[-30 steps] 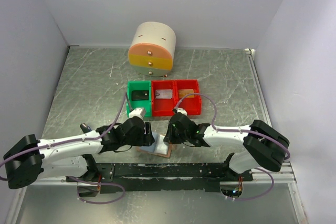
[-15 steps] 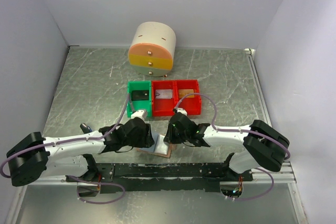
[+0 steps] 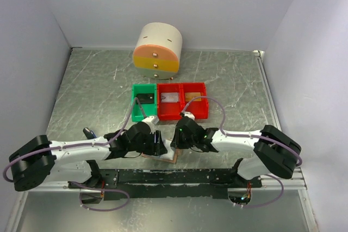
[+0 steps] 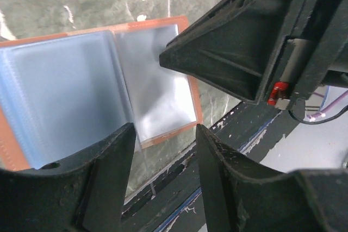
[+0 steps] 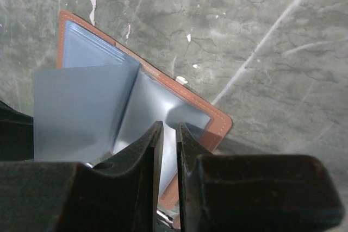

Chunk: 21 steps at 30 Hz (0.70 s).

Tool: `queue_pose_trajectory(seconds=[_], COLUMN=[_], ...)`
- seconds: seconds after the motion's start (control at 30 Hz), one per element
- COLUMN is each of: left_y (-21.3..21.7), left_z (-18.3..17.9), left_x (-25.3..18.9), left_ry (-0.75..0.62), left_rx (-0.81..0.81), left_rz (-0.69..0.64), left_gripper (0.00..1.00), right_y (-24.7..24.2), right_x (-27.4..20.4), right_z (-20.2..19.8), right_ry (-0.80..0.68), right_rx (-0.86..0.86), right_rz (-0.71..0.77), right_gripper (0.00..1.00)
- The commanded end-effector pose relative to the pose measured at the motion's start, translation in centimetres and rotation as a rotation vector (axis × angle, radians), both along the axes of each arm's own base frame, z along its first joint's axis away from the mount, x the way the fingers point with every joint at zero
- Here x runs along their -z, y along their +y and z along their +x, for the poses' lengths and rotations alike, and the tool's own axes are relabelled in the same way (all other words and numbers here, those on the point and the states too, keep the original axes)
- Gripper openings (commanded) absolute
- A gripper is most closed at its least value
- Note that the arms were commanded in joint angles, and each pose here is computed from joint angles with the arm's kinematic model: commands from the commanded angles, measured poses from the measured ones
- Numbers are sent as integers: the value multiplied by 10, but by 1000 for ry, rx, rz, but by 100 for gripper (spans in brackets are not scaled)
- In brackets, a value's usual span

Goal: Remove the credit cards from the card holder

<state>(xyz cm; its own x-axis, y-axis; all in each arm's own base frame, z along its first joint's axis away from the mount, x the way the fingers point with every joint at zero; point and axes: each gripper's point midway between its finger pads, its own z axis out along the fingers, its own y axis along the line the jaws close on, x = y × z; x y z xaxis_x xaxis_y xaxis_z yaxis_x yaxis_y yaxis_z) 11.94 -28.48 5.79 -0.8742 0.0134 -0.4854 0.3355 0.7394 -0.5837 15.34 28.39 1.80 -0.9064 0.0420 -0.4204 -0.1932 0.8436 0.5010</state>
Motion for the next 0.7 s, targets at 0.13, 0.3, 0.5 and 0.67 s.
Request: queue_pose_trajectory(seconds=[0.13,0.3,0.5,0.67], left_y=[-34,-33,-33,-35], left_z=[-15,-16,-18,-20], left_x=[-1,11,16,14], left_ry=[31,47,53,47], left_rx=[114,113,125,151], left_rz=[-152,-114,-101,-98], left_gripper=[58,58,58,59], right_y=[-16,-20,5,21], right_x=[-36,-69,-82,-83], right_z=[18,33,27,22], right_ry=[-96,-168,-141,-123], right_rx=[111,143,59,-2], right_rz=[9,29,118,177], right_gripper=[25,33,29,26])
